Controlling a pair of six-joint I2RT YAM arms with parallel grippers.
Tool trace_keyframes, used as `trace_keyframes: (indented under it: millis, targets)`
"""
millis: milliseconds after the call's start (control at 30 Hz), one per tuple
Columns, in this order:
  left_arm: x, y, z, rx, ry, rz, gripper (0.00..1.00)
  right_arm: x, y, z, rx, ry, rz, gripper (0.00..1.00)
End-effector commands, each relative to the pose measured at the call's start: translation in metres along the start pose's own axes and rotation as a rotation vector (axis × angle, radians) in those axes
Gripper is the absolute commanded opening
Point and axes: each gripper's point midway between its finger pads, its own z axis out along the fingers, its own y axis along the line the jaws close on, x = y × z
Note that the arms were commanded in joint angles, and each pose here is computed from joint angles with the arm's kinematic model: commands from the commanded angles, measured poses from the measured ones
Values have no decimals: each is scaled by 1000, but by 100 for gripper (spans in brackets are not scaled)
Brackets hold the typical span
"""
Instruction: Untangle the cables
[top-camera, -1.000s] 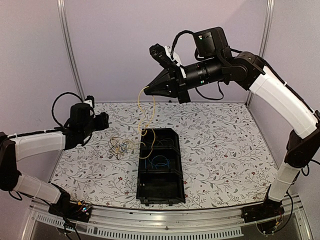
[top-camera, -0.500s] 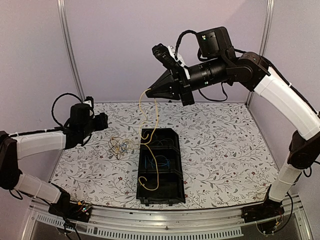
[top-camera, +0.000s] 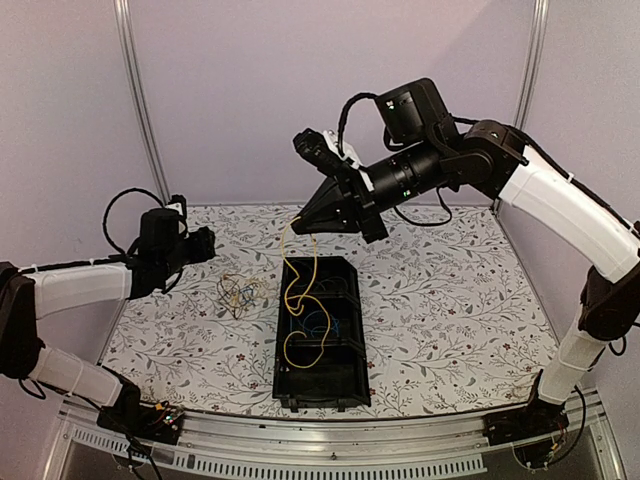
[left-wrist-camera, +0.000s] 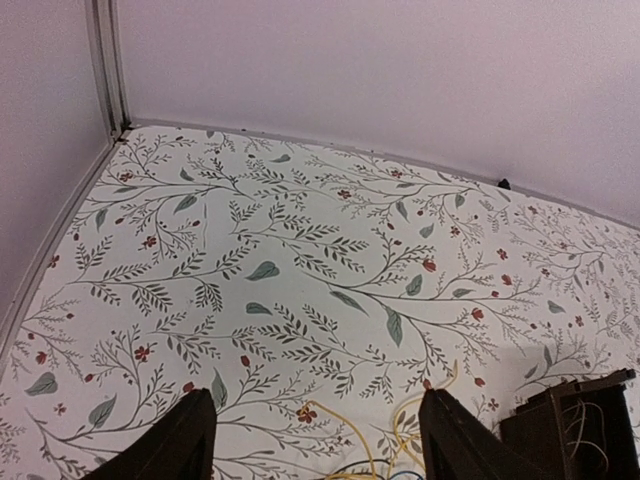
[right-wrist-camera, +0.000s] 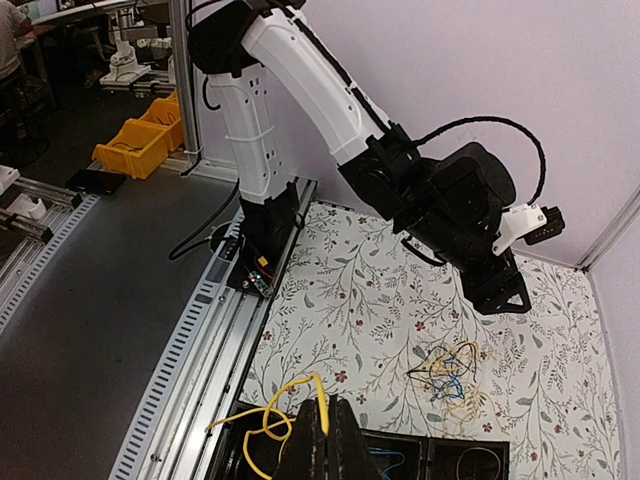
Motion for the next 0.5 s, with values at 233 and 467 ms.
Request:
trace_keyframes:
  millis: [233,467]
  targets:
    - [2,6,2,-3,-4,-21,73,37,32,17,-105,80,27,0]
    - [6,5,3,5,7,-24,72,95,55,41,-188,188,83,0]
